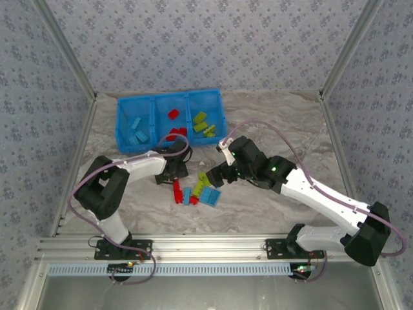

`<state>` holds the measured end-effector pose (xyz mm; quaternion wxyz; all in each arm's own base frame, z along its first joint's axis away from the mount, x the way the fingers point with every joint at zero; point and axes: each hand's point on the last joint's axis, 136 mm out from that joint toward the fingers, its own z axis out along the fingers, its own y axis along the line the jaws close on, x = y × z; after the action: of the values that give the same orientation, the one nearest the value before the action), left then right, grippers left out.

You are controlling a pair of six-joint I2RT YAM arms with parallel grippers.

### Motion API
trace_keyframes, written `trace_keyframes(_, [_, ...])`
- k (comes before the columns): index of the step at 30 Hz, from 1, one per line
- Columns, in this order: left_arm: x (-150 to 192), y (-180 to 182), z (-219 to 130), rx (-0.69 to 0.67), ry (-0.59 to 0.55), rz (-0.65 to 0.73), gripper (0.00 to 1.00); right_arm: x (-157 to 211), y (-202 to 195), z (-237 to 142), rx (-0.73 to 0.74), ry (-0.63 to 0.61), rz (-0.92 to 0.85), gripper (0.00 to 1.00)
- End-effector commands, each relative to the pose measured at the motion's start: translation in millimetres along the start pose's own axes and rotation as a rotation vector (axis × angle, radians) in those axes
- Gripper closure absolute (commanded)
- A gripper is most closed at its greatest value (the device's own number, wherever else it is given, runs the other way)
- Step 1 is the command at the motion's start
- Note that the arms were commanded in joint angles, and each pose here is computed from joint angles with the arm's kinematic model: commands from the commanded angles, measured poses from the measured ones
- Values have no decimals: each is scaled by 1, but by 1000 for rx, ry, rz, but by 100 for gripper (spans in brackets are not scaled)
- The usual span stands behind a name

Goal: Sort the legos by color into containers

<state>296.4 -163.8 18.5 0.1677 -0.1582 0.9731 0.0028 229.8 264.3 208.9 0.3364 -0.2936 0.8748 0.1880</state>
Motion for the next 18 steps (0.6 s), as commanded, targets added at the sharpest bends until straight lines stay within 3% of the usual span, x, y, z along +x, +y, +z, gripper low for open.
trace_keyframes(1, [-1, -10, 17, 61, 7, -24, 30, 11, 11, 8, -46, 46, 4, 0])
trace_keyframes(6, [-1, -16, 6, 126, 8, -26, 41, 15, 40, 12, -184, 75, -3, 0])
trace_keyframes(10, [-14, -24, -29, 214, -41, -42, 45, 3, 55, 4, -232, 35, -16, 0])
trace_keyframes(15, [-61, -32, -96, 303, -239, -34, 46, -15, 46, -10, -165, -47, -18, 0])
trace_keyframes(18, [-102, -30, -125, 272, -399, -24, 44, -17, 36, -14, -112, -63, -5, 0])
